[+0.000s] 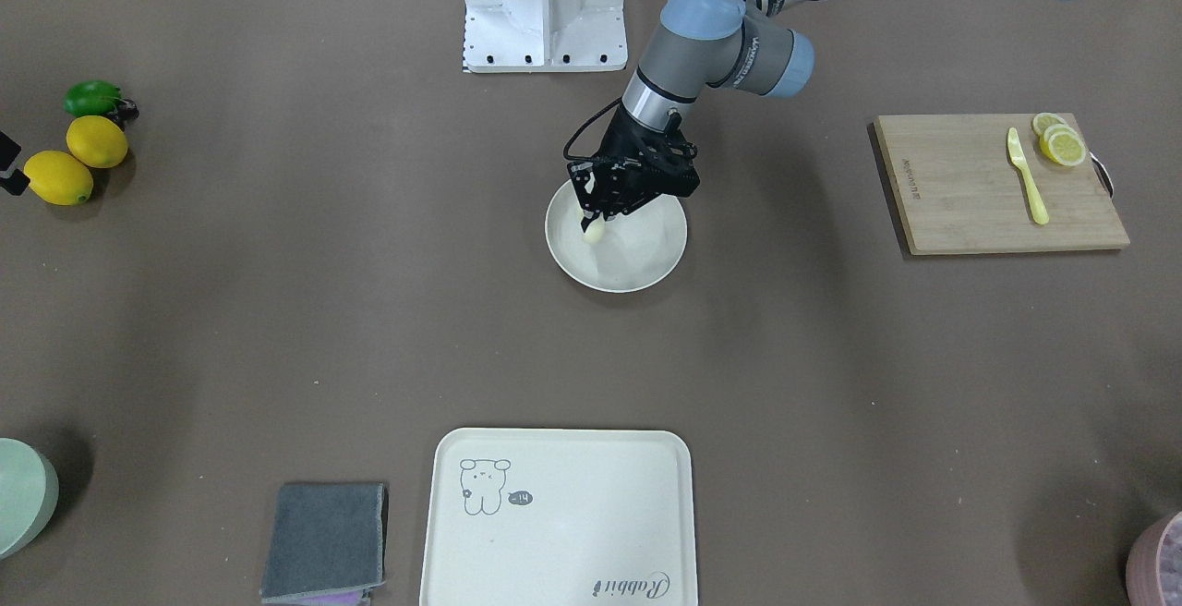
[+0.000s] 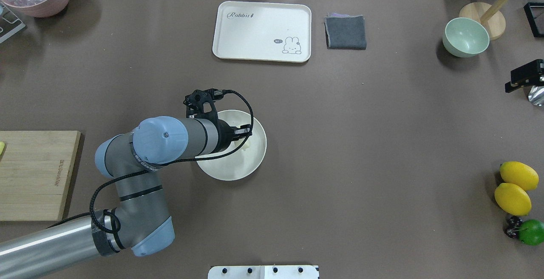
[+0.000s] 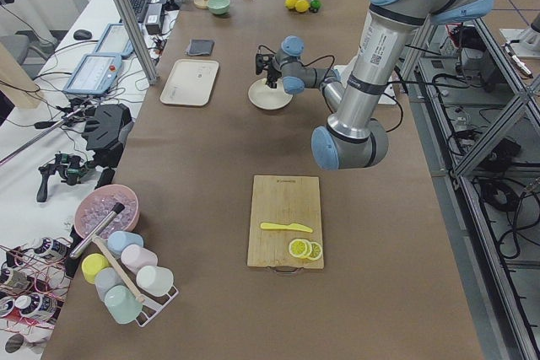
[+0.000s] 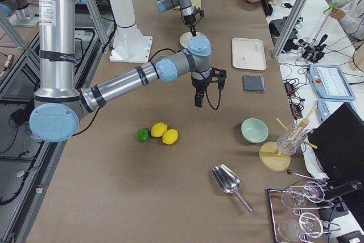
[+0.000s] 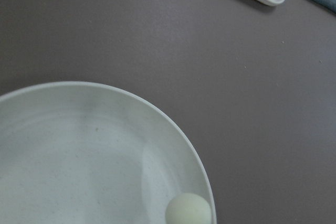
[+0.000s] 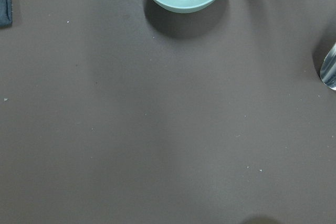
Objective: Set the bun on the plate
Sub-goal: 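Carry the bun with the left gripper over the white plate, then lower the bun onto the plate and open the left gripper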
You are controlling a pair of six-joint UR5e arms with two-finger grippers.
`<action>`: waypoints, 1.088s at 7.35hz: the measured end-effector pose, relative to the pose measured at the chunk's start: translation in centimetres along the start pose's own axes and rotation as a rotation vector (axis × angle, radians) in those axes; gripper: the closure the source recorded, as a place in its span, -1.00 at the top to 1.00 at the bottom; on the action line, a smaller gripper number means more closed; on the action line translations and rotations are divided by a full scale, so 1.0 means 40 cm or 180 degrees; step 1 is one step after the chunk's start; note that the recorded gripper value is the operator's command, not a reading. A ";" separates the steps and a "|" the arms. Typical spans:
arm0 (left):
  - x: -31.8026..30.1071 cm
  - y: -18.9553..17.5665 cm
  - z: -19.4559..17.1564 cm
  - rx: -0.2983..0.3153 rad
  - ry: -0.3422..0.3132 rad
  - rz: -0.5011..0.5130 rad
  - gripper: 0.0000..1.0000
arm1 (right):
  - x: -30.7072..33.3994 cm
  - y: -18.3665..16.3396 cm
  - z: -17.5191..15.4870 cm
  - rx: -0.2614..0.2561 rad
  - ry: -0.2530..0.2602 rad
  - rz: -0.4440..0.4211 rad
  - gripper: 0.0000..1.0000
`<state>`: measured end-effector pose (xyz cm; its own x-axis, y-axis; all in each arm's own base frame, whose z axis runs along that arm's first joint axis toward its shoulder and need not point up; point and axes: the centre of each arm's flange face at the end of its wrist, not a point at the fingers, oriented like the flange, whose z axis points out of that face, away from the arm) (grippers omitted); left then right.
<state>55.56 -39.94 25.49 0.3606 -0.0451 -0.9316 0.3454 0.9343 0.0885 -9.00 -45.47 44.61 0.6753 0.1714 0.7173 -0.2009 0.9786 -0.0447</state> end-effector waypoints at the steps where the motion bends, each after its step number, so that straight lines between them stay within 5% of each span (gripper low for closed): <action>1: -0.011 -0.006 0.003 0.0009 -0.0054 0.0085 0.96 | 0.000 0.000 -0.002 0.0004 -0.0002 0.0002 1.00; 3: -0.013 -0.007 -0.004 -0.0002 -0.0100 0.0242 0.96 | 0.011 0.003 -0.004 0.0000 0.0000 0.0022 1.00; 6: 0.057 -0.007 -0.131 -0.0171 -0.0555 0.0554 0.96 | 0.081 0.014 -0.013 -0.0047 -0.0018 -0.0044 1.00; 8: 0.070 -0.008 -0.155 -0.0199 -0.0656 0.0567 0.96 | 0.110 0.014 -0.020 -0.0074 -0.0062 -0.0034 1.00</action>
<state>51.10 -38.17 20.66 0.5818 0.0569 -0.8114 0.2088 0.9536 0.2167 -5.59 -44.07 47.17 0.6634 0.1588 0.7313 -0.1769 0.9828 -0.0530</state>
